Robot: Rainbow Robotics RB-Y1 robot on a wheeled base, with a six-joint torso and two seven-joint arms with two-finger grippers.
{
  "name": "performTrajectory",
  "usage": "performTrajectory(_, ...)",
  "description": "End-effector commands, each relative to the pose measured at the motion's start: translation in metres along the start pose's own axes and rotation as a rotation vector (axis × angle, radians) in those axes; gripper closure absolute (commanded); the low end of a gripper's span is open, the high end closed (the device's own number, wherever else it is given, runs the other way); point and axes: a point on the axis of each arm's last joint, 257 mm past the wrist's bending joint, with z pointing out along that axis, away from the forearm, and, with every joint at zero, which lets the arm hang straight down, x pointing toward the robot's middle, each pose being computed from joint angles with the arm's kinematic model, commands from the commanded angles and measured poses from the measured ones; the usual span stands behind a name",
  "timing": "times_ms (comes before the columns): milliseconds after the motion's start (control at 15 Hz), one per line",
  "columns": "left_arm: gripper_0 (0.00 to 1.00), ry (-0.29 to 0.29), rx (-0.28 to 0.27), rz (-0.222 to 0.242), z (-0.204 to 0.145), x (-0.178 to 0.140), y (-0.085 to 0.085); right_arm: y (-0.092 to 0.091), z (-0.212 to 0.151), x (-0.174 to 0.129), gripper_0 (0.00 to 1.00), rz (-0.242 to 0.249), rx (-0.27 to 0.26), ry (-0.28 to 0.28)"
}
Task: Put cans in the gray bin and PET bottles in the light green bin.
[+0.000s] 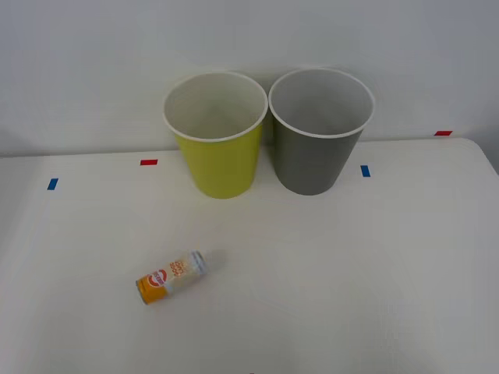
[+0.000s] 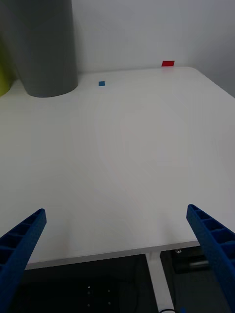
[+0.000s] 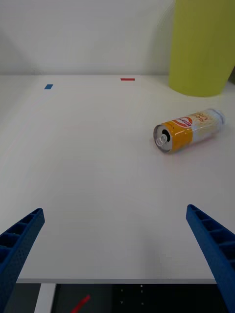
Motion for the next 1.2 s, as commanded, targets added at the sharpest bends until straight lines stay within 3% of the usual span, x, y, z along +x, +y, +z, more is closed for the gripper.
performTrajectory(67, 1.0, -0.069, 0.025, -0.002, 0.0298, -0.0195, -0.0089, 0.0054, 0.0259, -0.0147, 0.0, 0.004, -0.007, -0.053)
performTrajectory(1200, 1.0, -0.069, 0.025, -0.002, 0.0298, -0.0195, -0.0089, 0.0054, 0.0259, -0.0147, 0.0, 0.004, -0.007, -0.053)
